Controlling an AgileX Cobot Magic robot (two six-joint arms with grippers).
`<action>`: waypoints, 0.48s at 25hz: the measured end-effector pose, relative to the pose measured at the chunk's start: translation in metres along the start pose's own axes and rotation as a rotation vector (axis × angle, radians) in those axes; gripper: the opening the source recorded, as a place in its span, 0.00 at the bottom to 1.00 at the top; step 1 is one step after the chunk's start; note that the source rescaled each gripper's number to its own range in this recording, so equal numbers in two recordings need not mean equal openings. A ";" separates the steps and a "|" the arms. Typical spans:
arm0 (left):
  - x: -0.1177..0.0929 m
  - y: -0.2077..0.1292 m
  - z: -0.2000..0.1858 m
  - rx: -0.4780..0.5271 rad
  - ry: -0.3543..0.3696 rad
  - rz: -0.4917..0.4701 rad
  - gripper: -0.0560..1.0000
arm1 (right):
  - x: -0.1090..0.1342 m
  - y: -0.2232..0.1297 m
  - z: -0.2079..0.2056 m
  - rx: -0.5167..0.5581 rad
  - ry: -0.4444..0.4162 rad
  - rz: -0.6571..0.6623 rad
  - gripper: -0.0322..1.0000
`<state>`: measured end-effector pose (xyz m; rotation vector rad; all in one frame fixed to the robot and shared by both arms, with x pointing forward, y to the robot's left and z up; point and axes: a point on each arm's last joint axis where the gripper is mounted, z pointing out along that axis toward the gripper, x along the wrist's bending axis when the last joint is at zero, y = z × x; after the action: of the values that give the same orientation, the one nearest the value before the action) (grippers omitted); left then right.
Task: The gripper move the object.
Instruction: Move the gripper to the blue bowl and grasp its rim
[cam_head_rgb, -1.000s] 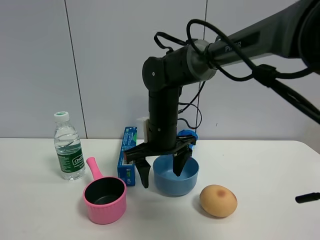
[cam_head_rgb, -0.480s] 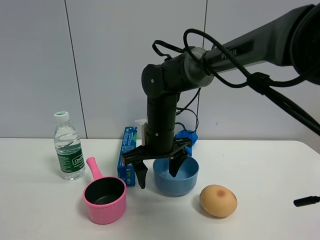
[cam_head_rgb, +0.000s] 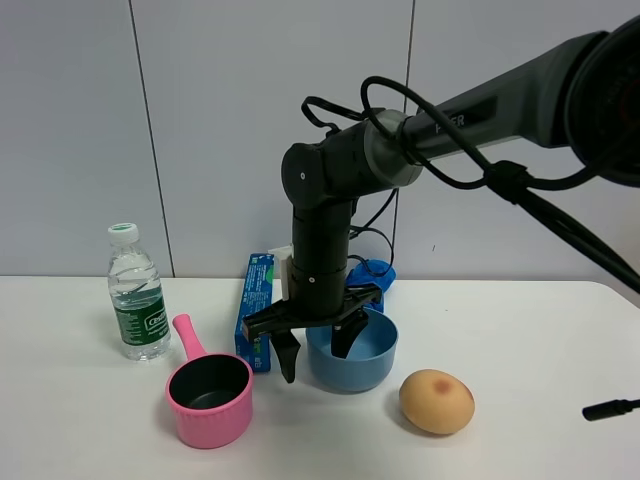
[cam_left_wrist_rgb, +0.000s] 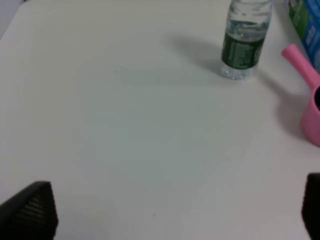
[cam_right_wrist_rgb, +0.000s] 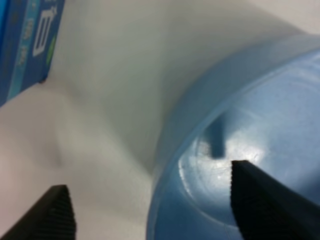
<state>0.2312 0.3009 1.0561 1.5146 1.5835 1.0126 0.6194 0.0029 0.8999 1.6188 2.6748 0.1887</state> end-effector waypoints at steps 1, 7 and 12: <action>0.000 0.000 0.000 0.000 0.000 0.000 1.00 | 0.000 0.000 0.000 -0.001 -0.004 -0.002 0.60; 0.000 0.000 0.000 0.000 0.000 0.000 1.00 | -0.003 0.001 0.000 -0.013 -0.037 -0.021 0.32; 0.000 0.000 0.000 0.000 0.000 0.000 1.00 | -0.008 0.002 0.000 -0.022 -0.088 -0.048 0.06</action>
<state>0.2312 0.3009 1.0561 1.5146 1.5835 1.0126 0.6250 -0.0032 0.9000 1.5177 2.6335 0.1422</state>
